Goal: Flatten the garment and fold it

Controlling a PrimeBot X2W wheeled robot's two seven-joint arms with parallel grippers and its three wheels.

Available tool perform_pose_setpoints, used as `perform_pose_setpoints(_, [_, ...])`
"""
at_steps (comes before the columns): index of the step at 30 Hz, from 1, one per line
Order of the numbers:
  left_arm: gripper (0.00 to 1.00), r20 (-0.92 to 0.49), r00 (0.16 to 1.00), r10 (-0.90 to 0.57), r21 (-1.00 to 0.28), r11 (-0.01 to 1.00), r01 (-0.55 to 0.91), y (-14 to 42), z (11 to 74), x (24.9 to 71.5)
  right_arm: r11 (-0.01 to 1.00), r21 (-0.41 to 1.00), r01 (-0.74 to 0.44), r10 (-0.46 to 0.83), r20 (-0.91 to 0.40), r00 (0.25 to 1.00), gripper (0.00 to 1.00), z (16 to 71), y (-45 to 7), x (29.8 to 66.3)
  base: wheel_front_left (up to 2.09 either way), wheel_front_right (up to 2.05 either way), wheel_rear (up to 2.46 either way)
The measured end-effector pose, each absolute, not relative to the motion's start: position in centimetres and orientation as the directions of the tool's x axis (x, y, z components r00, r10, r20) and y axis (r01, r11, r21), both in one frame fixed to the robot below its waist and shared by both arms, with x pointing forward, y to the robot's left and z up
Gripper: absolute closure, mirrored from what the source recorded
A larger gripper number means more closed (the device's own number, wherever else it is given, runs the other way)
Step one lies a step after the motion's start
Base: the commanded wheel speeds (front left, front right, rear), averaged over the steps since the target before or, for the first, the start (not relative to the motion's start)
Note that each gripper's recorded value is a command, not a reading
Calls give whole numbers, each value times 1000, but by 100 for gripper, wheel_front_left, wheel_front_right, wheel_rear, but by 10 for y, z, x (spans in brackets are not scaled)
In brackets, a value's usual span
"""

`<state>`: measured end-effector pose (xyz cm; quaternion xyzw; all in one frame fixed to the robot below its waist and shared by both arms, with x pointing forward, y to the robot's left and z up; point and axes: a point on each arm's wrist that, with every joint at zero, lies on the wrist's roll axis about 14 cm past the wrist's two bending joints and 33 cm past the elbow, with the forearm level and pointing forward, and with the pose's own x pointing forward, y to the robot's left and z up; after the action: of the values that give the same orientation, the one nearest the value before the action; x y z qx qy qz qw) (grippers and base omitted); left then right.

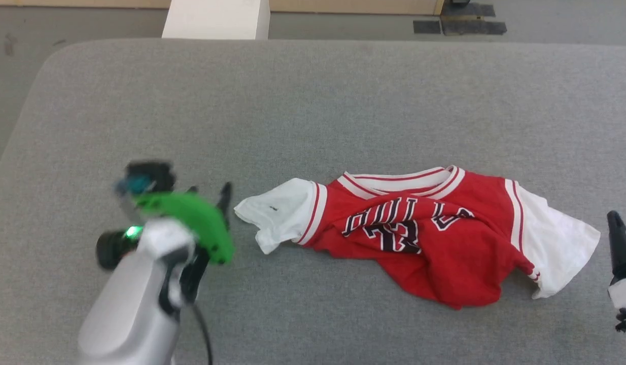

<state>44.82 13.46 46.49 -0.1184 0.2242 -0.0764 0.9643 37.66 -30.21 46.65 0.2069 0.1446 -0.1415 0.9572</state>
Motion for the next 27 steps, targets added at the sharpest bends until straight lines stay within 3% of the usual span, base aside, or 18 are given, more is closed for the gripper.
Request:
perform_pose_setpoints(7, [0, -737, 615, -280, -182, 959, 219, 97, 432, 452, 879, 330, 344, -218, -363, 906, 0, 459, -304, 383, 0, 0, 0])
perform_pose_setpoints(14, [0, -875, 449, -178, -53, 959, 278, 103, 396, 454, 876, 316, 364, -237, -375, 896, 0, 454, -311, 388, 0, 0, 0])
perform_pose_setpoints(19, [0, -909, 385, -162, -47, 956, 291, 104, 373, 452, 871, 306, 384, -258, -381, 888, 0, 451, -318, 388, 0, 0, 0])
perform_pose_setpoints(25, [0, -904, 372, -211, -85, 941, 327, 95, 364, 455, 866, 295, 404, -273, -398, 876, 0, 445, -323, 385, 0, 0, 0])
perform_pose_setpoints(26, [64, -905, 369, -214, -88, 941, 328, 96, 363, 455, 866, 295, 404, -272, -399, 875, 0, 444, -323, 385, 0, 0, 0])
perform_pose_setpoints(27, [100, -904, 366, -219, -92, 938, 333, 95, 364, 455, 866, 296, 403, -271, -399, 876, 0, 444, -323, 386, 0, 0, 0])
